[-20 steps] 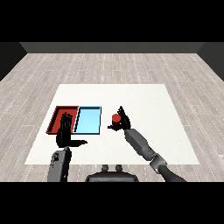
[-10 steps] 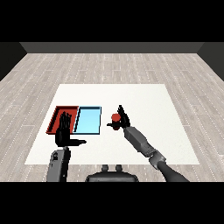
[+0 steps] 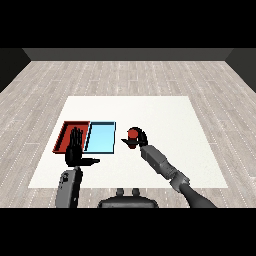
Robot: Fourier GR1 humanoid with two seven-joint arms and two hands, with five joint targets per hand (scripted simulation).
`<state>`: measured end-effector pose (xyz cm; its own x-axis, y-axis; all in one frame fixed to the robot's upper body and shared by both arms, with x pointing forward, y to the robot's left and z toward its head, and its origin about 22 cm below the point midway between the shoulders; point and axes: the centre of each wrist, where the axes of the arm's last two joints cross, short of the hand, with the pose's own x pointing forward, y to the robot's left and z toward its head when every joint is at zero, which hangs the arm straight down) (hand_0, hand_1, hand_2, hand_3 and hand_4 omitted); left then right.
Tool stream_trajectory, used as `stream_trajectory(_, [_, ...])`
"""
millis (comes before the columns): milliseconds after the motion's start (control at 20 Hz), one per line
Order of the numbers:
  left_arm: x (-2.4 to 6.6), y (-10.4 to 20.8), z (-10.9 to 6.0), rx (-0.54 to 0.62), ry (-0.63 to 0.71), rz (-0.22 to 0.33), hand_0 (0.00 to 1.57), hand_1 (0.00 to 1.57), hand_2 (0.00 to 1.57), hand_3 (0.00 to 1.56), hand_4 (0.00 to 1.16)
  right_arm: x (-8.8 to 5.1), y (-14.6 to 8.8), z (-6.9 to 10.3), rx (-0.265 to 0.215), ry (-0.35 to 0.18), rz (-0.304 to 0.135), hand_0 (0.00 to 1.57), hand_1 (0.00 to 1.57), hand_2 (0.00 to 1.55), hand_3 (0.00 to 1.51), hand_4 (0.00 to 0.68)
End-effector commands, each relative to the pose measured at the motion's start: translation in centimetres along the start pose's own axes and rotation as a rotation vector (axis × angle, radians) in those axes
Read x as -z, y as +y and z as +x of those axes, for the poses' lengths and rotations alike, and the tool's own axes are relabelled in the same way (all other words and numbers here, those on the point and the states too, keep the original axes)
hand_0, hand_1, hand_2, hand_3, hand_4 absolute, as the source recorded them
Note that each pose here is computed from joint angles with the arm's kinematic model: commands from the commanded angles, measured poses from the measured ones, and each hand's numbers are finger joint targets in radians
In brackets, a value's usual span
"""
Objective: Pick the red can and put it in the red box
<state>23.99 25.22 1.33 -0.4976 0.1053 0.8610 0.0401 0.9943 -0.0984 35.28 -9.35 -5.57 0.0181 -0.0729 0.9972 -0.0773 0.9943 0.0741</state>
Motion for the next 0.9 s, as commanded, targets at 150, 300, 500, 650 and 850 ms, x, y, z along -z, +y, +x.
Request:
stream_trajectory(150, [-1.02, 0.4, 0.4, -0.01, -0.001, 0.0, 0.0, 0.0, 0.0, 0.0, 0.0, -1.0, 0.5, -0.8, -0.089, 0.03, 0.005, 1.53, 1.53, 1.47, 1.42, 0.551])
stream_trajectory(300, [-0.09, -1.7, 0.1, -0.008, 0.019, -0.021, 0.0, 0.0, 0.0, 0.0, 0.0, 0.2, -0.2, -0.2, -0.1, 0.057, 0.012, 1.53, 1.53, 1.47, 1.41, 0.546])
stream_trajectory(500, [-0.68, 0.6, -1.2, -0.021, 0.017, 0.011, 0.0, 0.0, 0.0, 0.0, 0.0, 0.4, 0.2, 0.2, -0.098, 0.007, -0.006, 1.55, 1.55, 1.47, 1.41, 0.558])
stream_trajectory(650, [-0.65, 1.2, 0.4, -0.001, 0.003, 0.008, 0.0, 0.0, 0.0, 0.0, 0.0, 1.6, 1.3, 2.1, -0.089, -0.036, -0.013, 1.53, 1.53, 1.47, 1.4, 0.58])
stream_trajectory(850, [-0.49, 0.2, 0.4, -0.026, 0.013, -0.013, 0.0, 0.0, 0.0, 0.0, 0.0, 0.9, 1.3, 1.8, -0.072, -0.117, -0.033, 1.54, 1.54, 1.47, 1.38, 0.586])
